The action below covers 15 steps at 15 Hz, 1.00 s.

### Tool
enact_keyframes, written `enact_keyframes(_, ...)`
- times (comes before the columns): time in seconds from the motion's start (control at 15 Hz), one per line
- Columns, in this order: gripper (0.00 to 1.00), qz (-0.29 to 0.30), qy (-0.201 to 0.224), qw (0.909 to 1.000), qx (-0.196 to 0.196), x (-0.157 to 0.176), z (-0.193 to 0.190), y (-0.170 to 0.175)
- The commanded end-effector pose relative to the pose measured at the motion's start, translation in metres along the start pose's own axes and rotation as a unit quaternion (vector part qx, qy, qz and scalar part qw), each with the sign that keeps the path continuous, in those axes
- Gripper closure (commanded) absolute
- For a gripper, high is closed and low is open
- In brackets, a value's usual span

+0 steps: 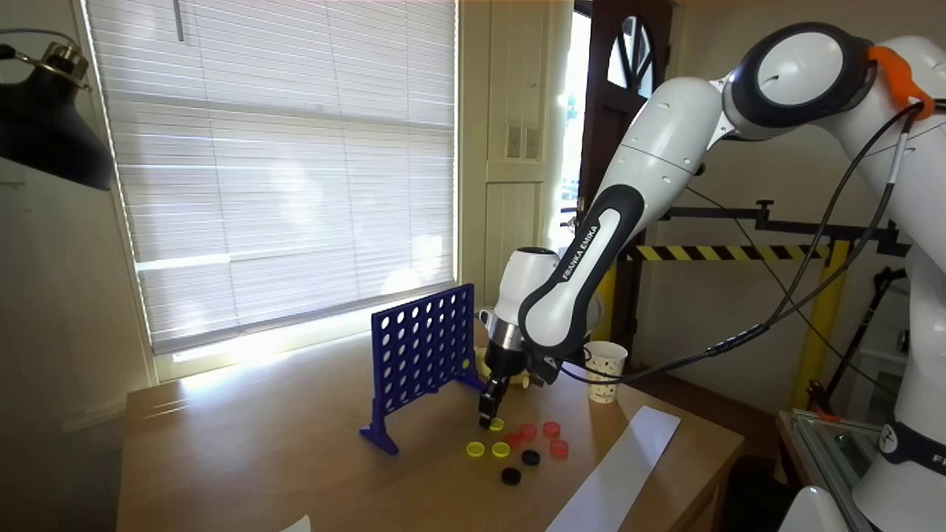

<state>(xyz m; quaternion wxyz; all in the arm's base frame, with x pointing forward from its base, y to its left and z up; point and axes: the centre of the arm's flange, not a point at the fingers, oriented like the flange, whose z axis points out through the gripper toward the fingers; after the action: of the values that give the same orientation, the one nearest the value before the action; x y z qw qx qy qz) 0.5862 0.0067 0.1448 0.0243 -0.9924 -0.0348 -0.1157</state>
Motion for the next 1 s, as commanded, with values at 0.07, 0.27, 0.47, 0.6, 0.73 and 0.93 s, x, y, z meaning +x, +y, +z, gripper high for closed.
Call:
enact_keyframes(0.07, 0.38, 0.002, -0.011, 0.9999, 0.005, 0.0020, 0.0051, -0.0074)
enact_keyframes(0.27, 0.18, 0.001, -0.017, 0.9998, 0.008, 0.0000, 0.0056, -0.0115)
enact_keyframes(0.47, 0.25, 0.003, -0.025, 0.9997, 0.005, -0.0030, 0.0052, -0.0124)
enact_keyframes(0.6, 0.43, 0.005, -0.026, 0.9996, 0.005, -0.0036, 0.0050, -0.0114)
enact_keyframes(0.73, 0.55, 0.006, -0.025, 0.9997, 0.004, -0.0031, 0.0038, -0.0097)
enact_keyframes(0.93, 0.78, 0.009, -0.026, 0.9996, 0.002, -0.0026, 0.0025, -0.0053)
